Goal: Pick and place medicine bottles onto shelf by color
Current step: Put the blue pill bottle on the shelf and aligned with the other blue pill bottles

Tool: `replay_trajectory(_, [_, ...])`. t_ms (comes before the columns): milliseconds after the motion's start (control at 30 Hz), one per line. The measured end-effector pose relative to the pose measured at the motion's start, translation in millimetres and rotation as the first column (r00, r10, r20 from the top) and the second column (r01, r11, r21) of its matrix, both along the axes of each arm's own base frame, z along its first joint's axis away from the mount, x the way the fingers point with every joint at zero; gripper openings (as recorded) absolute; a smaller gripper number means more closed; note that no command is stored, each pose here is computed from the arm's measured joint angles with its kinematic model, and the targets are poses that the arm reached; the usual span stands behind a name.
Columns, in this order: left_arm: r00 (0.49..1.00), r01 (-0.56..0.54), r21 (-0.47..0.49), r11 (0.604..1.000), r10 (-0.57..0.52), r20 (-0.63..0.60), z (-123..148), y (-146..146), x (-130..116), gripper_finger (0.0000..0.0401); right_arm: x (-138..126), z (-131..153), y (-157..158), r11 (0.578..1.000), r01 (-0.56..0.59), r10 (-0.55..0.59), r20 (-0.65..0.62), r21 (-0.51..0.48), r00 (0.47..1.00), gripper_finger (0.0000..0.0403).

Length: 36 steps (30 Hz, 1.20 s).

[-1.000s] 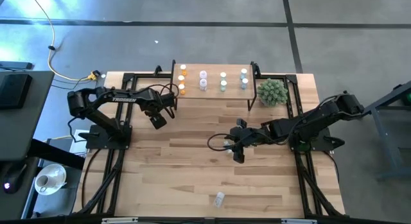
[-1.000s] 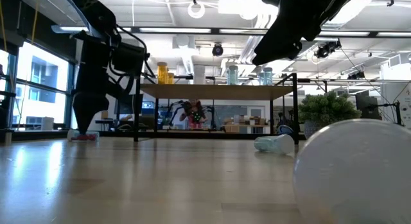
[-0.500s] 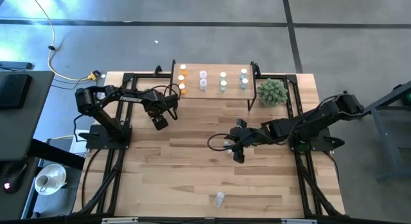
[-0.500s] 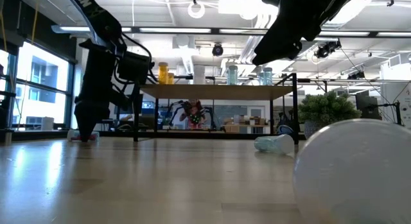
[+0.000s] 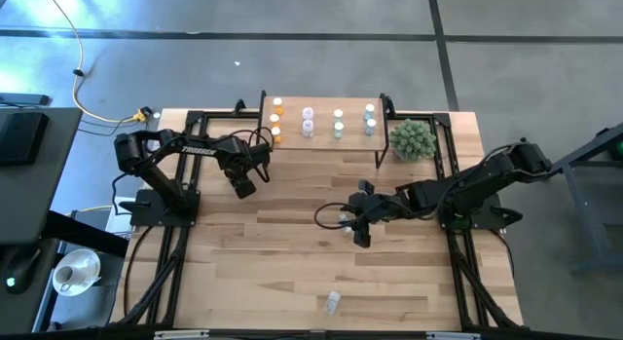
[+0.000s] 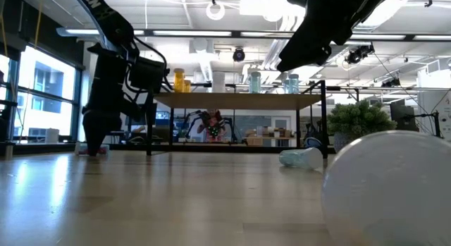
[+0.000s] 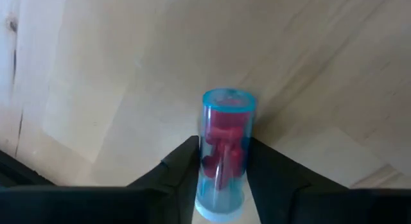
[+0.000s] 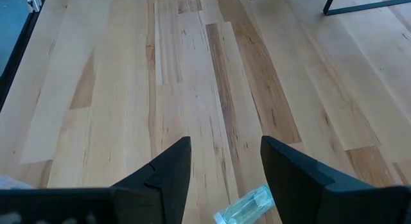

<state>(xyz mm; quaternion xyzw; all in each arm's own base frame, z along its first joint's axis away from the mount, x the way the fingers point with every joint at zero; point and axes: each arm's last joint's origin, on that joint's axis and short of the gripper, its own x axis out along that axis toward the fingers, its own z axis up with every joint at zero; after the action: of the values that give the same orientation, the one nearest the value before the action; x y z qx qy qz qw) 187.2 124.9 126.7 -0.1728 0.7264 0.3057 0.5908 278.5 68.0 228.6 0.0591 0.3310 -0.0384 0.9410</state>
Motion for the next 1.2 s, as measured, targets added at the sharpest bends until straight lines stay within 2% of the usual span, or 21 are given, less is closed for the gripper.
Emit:
replay_trajectory(200, [0.999,-0.054,-0.008,0.999,0.054,0.003,0,-1,0,0.0085,0,0,0,1.000,0.000,0.000,0.000,0.000,1.000,0.0179])
replay_trajectory(367, [0.995,-0.096,0.000,0.995,0.096,0.020,4,-7,1,0.0090,0,0,0,1.000,0.000,0.000,0.000,0.000,1.000,0.0179])
replay_trajectory(467, [0.993,-0.120,-0.031,0.992,0.120,0.017,8,-16,-1,0.0090,0,0,0,1.000,0.000,0.000,0.000,0.000,1.000,0.0179])
replay_trajectory(800, [0.994,-0.107,-0.055,0.993,0.108,0.014,20,-34,-1,0.0090,0,0,0,1.000,0.000,0.000,0.000,0.000,1.000,0.0179])
replay_trajectory(1200, [0.971,-0.176,-0.041,0.984,0.180,0.158,40,-66,7,0.0090,0,0,0,1.000,0.000,0.000,0.000,0.000,1.000,0.0179])
